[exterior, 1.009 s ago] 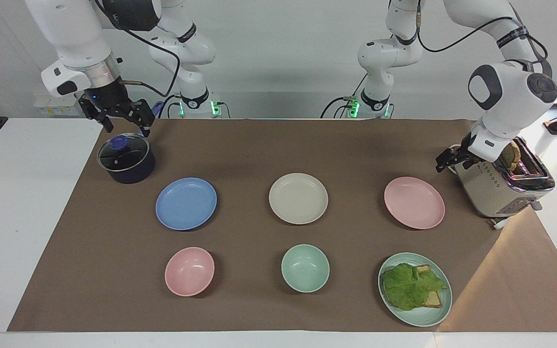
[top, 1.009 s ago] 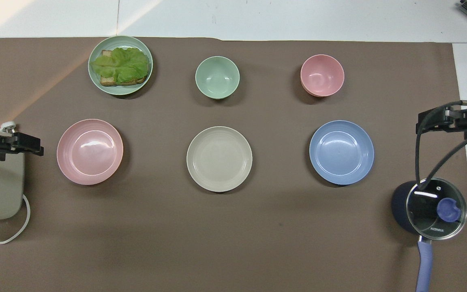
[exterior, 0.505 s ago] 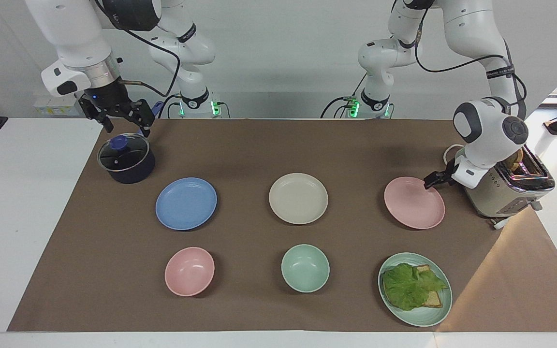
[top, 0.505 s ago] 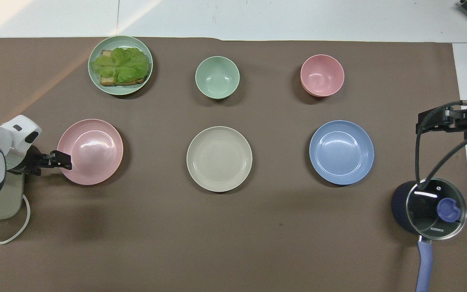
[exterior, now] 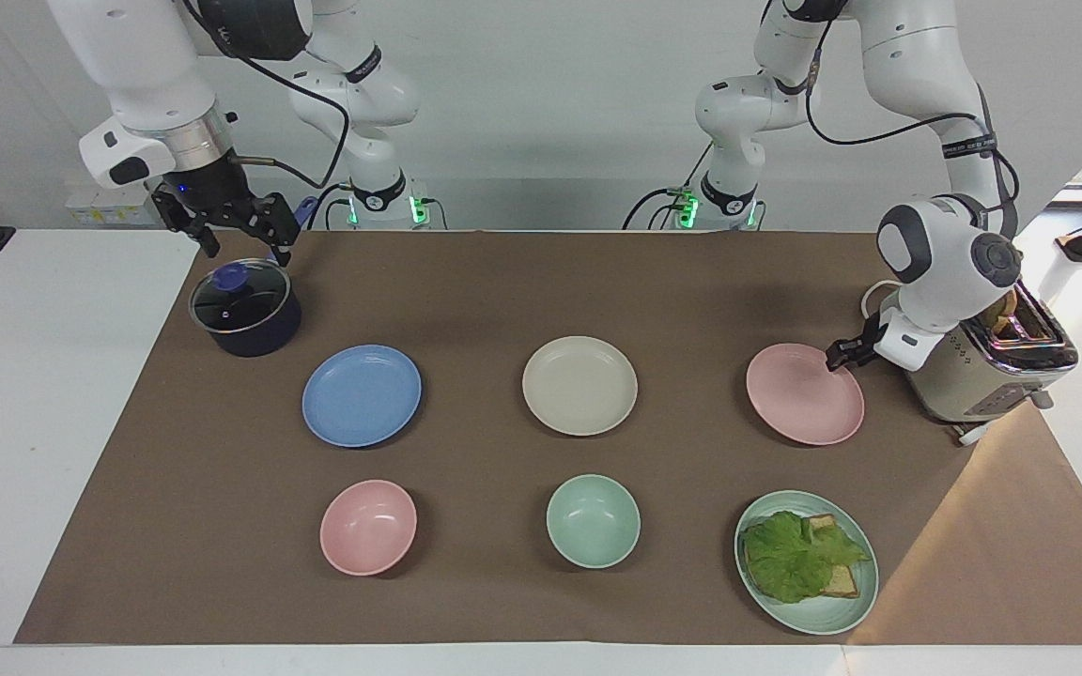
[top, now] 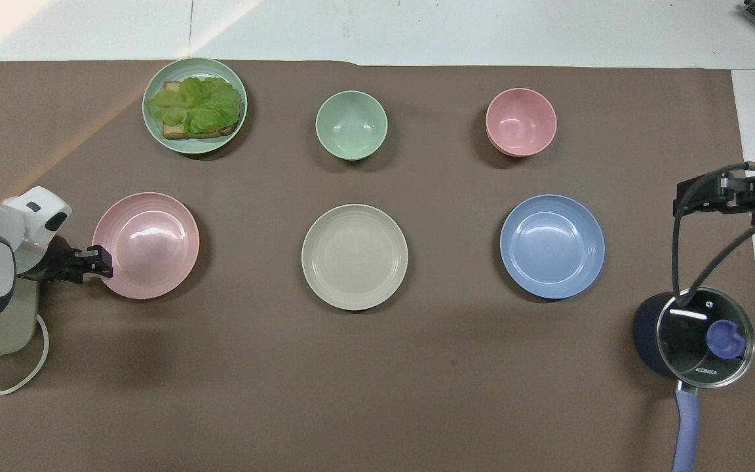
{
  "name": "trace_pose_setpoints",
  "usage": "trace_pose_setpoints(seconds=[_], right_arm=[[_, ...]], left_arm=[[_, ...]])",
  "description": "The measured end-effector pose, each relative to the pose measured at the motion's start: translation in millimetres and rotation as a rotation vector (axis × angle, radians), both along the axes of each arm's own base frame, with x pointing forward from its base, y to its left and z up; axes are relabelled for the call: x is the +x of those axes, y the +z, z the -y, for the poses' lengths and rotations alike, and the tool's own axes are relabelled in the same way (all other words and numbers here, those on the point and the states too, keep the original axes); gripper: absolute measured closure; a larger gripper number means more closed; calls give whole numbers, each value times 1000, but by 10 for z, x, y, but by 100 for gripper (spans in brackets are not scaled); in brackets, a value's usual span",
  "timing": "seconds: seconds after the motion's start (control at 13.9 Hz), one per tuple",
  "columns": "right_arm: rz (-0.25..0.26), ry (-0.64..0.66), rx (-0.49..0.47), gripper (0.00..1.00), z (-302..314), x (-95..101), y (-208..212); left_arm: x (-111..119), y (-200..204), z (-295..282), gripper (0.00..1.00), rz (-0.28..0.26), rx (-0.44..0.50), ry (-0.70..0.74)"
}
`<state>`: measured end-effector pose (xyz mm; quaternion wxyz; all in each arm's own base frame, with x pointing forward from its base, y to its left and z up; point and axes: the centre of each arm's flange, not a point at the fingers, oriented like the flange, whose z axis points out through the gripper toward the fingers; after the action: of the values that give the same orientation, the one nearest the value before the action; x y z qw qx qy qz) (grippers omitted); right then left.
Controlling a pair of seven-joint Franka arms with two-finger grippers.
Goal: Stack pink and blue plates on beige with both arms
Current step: 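Reach the left gripper to the rim of the pink plate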
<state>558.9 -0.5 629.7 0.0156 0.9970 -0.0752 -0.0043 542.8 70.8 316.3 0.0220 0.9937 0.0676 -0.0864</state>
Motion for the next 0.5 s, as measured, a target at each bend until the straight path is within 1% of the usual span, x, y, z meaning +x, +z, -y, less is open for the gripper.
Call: trace_pose_setpoints(seconds=[0.14,0.22,0.29,0.5], right_arm=[[0,0,0,0,0,0,0],[0,0,0,0,0,0,0],[0,0,0,0,0,0,0],[0,0,0,0,0,0,0]], left_arm=[[3,2,13,75,0,0,2],[7,6,16,86,2,2,8],[13,21,21,94,3,2,11],[20,61,32,95,-2,6,37]])
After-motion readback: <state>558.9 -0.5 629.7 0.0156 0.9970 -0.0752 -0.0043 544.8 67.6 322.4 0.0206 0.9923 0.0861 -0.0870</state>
